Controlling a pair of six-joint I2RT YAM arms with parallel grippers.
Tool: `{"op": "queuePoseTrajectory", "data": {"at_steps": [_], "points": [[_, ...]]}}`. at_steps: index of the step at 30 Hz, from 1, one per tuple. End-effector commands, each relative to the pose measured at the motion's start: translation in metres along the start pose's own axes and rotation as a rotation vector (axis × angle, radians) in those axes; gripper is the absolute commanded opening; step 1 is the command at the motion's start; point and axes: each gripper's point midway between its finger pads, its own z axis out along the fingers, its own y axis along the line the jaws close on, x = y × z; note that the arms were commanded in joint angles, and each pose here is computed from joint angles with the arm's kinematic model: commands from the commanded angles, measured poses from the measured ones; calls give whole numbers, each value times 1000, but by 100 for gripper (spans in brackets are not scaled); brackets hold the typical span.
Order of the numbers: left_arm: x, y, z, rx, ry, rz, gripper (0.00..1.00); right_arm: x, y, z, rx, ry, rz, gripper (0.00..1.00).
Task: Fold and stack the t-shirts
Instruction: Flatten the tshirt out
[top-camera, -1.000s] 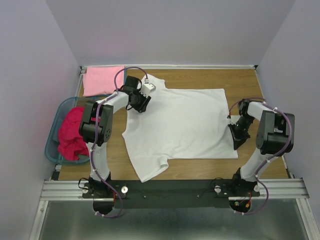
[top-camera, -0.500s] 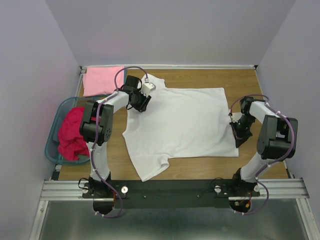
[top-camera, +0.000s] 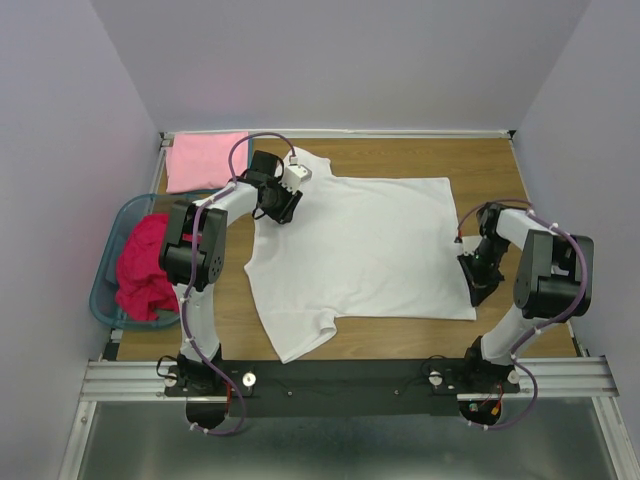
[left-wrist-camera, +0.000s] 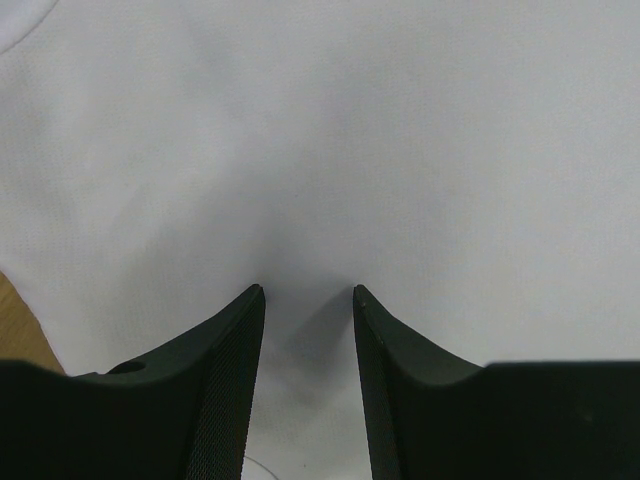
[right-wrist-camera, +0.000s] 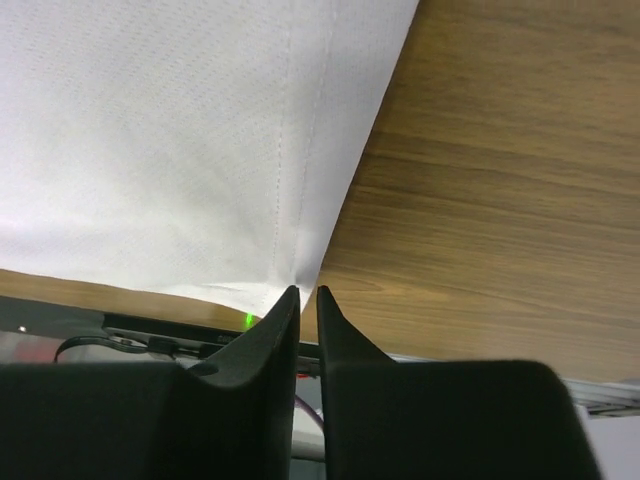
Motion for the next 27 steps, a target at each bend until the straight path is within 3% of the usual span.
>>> {"op": "queuePoseTrajectory", "data": {"at_steps": [1, 7, 11, 19, 27], "points": [[11, -5, -4, 30, 42, -18, 49, -18, -11, -14, 43, -57, -2, 28], [-36, -9, -59, 30, -72, 47, 49, -68, -8, -70, -2, -241, -37, 46], [-40, -13, -76, 35, -71, 81, 50, -95, 1, -77, -81, -288, -39, 47], [16, -32, -68, 75, 46, 61, 49, -121, 23, -52, -141, -288, -83, 44], [89, -66, -72, 105, 168, 30, 48, -96, 16, -9, -100, -203, -113, 43]]}}
